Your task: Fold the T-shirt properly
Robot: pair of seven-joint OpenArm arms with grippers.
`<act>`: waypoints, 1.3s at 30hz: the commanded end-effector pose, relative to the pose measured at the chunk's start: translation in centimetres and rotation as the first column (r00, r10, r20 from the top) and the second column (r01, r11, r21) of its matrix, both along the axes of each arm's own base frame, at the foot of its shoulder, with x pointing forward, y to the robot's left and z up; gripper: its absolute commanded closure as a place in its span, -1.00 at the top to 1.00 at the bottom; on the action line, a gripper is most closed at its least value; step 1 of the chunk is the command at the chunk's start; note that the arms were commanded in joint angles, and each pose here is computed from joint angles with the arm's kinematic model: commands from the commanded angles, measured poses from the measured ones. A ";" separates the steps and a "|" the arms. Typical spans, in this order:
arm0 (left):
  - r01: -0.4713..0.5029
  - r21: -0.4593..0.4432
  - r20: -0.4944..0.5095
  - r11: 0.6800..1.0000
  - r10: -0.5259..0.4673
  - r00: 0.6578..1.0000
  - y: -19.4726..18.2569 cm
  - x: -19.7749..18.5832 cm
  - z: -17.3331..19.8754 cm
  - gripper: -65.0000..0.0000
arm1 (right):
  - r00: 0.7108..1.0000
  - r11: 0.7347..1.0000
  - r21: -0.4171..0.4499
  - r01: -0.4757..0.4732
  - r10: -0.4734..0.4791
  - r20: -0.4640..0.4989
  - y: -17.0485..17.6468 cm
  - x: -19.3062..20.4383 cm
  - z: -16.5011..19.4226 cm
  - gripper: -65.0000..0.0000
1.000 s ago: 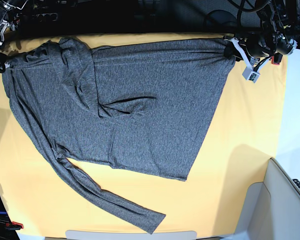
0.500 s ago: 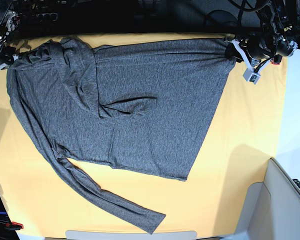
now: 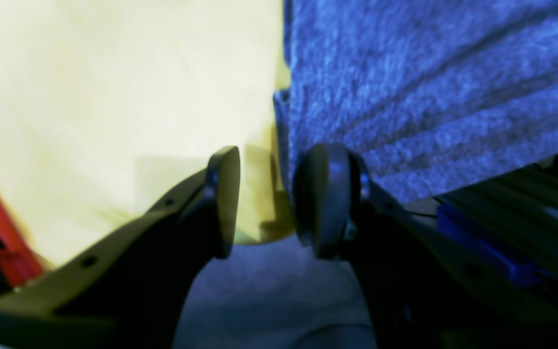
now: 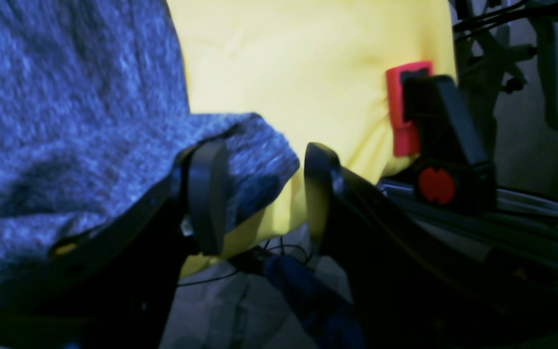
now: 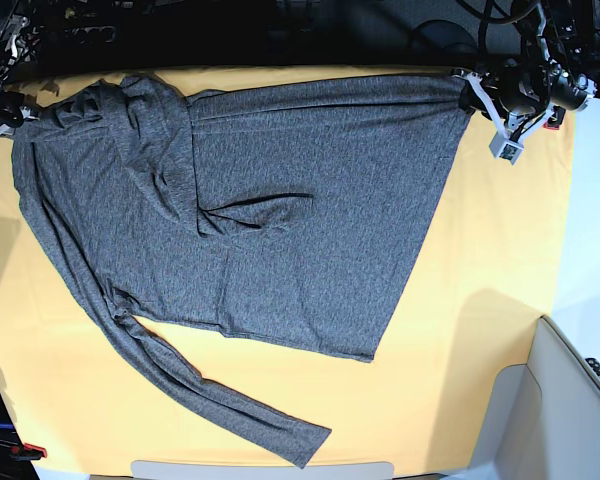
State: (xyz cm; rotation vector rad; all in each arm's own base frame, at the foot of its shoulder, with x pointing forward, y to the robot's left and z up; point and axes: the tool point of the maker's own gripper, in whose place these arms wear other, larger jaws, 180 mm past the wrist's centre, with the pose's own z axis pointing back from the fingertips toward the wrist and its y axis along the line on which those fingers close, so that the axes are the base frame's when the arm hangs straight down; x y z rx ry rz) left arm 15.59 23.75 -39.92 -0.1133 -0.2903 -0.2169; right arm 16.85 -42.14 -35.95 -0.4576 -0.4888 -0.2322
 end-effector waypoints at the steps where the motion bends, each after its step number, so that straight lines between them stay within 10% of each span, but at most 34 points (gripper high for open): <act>1: 0.006 0.021 0.010 1.000 -0.006 1.000 0.4 0.1 0.6 -0.25 | 0.999 0.999 -0.050 0.006 -0.004 0.032 -1.4 0.4 1.9 -0.19; 14: 0.006 0.024 0.022 1.000 -0.007 1.000 0.4 0.4 0.9 -0.26 | 0.990 0.982 -0.163 0.096 -0.077 0.120 -2.3 -1.5 9.2 -0.19; 32: 0.014 0.070 0.163 0.997 -0.025 0.986 0.8 3.6 4.4 -0.15 | 0.987 0.989 -0.098 0.107 -0.093 0.133 -0.2 -1.9 7.5 -0.19; 39: 0.254 0.019 0.209 0.967 -0.252 0.945 -6.5 5.9 5.0 -0.14 | 0.982 0.993 -0.020 0.119 -0.115 0.149 2.1 -1.7 5.6 -0.20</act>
